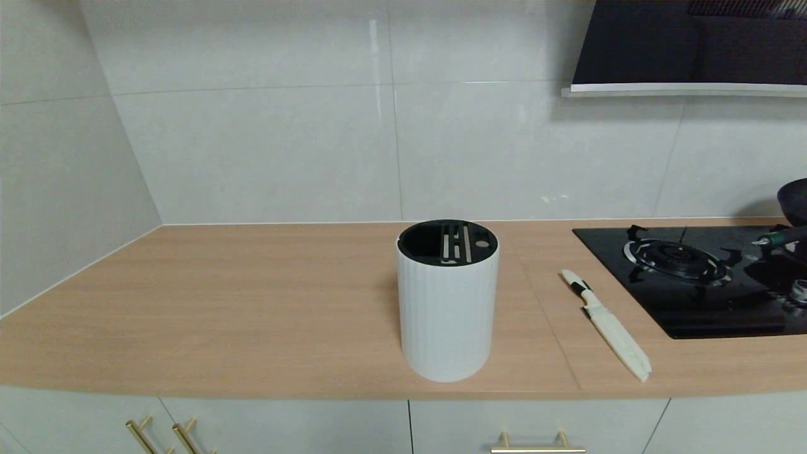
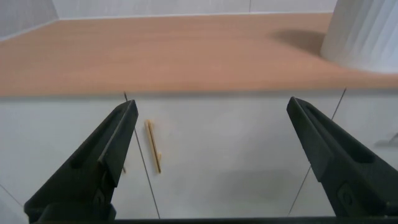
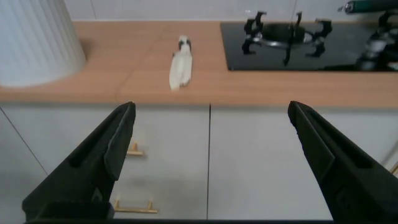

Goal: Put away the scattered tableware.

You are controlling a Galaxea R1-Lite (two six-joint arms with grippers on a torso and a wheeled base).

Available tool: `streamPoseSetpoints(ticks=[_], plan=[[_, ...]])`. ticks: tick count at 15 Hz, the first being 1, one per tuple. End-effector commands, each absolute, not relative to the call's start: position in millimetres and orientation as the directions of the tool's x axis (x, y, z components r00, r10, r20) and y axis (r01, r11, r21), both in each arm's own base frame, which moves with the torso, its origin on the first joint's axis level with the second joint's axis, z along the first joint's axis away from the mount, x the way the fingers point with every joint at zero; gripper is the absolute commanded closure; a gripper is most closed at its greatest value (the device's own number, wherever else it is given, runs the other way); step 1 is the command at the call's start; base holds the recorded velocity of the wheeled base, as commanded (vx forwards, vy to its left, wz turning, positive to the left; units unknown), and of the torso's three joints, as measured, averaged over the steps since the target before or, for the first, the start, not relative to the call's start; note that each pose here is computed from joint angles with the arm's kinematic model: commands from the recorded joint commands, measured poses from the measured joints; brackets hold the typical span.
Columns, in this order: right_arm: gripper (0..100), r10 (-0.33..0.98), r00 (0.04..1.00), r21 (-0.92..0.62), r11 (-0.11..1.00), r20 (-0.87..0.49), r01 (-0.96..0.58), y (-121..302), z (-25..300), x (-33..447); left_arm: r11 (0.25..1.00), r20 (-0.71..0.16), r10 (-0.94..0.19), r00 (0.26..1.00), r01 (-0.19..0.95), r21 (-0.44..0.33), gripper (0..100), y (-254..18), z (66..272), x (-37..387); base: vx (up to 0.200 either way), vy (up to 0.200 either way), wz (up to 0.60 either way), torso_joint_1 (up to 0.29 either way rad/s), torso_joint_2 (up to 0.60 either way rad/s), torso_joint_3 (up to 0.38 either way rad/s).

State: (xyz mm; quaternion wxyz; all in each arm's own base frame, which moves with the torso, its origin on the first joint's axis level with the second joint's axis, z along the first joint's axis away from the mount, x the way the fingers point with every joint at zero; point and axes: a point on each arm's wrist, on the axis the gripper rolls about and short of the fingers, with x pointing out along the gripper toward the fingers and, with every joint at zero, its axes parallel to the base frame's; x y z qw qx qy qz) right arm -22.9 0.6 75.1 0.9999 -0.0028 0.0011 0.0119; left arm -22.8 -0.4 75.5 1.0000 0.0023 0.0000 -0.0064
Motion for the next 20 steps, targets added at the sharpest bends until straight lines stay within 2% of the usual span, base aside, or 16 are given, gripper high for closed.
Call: streamPoseSetpoints(ticks=[1, 14, 20], plan=[[0, 0.023, 1.000, -0.006, 1.000, -0.003, -0.023, 0.6, 75.2, -22.8, 1.000, 0.000, -0.012, 1.000, 0.012, 0.005, 0, -0.4, 75.5, -22.8, 0.000, 0.000, 0.00, 0.246, -0.54, -0.286], [0, 0.023, 1.000, -0.006, 1.000, -0.003, -0.023, 0.6, 75.2, -22.8, 1.000, 0.000, -0.012, 1.000, 0.012, 0.005, 0, -0.4, 75.5, -22.8, 0.000, 0.000, 0.00, 0.252, -0.53, -0.276], [0, 0.026, 1.000, -0.017, 1.000, -0.005, -0.026, 0.7, 75.2, -22.7, 1.000, 0.000, -0.012, 1.000, 0.012, 0.005, 0, -0.4, 75.5, -22.8, 0.000, 0.000, 0.00, 0.033, -0.07, -0.036]])
